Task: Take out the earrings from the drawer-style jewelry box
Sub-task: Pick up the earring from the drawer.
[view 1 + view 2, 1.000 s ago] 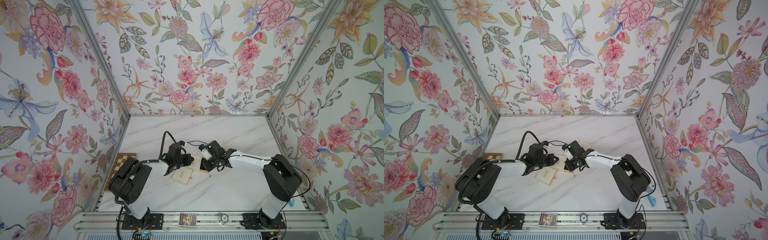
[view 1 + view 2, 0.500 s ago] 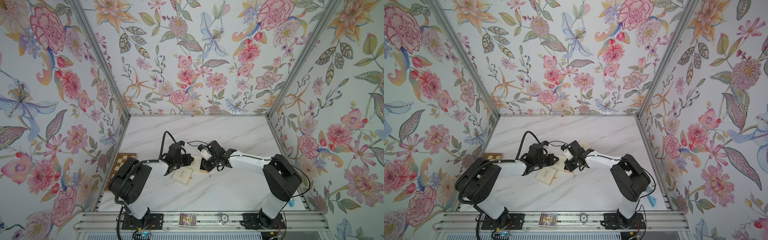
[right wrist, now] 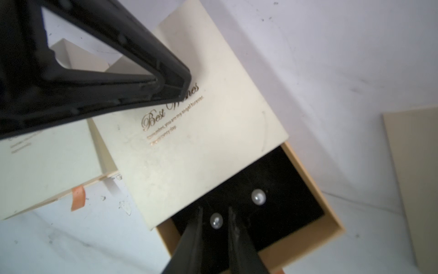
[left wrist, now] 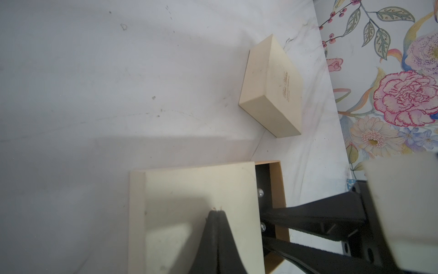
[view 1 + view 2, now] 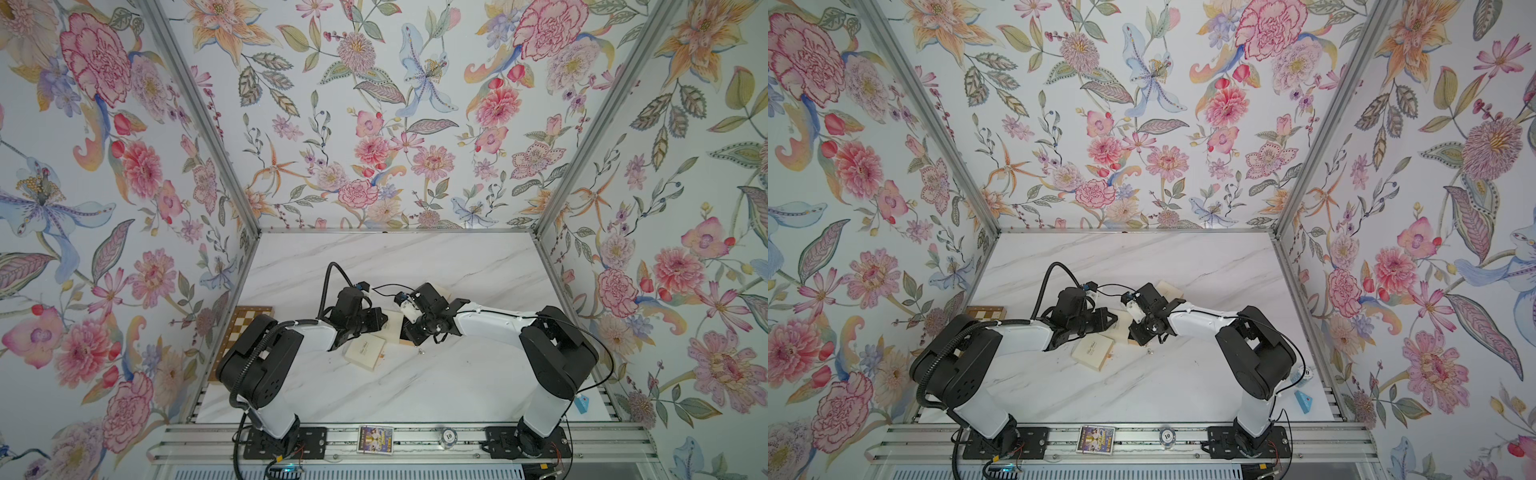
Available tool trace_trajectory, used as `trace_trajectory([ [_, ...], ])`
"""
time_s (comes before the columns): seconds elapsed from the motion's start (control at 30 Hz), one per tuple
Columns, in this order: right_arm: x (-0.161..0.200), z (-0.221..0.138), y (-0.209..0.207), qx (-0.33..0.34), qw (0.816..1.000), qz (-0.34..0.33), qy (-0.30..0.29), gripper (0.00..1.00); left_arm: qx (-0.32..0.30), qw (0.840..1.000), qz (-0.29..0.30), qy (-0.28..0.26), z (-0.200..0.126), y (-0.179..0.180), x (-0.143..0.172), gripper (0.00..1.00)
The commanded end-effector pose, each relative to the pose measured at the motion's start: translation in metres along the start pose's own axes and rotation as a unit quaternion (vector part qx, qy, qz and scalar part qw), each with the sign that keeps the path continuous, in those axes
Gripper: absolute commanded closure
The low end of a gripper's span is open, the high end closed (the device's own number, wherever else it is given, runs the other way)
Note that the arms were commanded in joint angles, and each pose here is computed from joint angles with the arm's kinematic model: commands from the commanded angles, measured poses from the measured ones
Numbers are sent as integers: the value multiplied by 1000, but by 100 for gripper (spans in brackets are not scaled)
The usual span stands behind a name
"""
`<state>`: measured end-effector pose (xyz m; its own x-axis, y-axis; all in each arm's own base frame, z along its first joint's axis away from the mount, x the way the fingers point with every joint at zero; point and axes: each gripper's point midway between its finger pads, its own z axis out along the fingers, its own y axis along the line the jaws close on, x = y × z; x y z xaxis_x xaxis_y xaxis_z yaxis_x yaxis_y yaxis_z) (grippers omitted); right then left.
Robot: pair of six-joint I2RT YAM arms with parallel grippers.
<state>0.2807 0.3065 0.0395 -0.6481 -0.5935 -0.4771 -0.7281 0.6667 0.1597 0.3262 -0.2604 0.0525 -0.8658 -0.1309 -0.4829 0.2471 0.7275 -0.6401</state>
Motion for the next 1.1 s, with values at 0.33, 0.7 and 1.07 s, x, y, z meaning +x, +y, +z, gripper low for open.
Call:
trace_trajectory([
  [0.33,8,4,-2,-1,1000,1,11,82,-46,996,-31,65,2,32,40,100],
  [0.7,3,1,-1,-4,1000,7,-1,87,-46,996,-30,65,2,32,40,100],
  [1.07,1,-4,-2,-3,1000,15,-15,87,-47,996,-31,67,3,33,42,100],
])
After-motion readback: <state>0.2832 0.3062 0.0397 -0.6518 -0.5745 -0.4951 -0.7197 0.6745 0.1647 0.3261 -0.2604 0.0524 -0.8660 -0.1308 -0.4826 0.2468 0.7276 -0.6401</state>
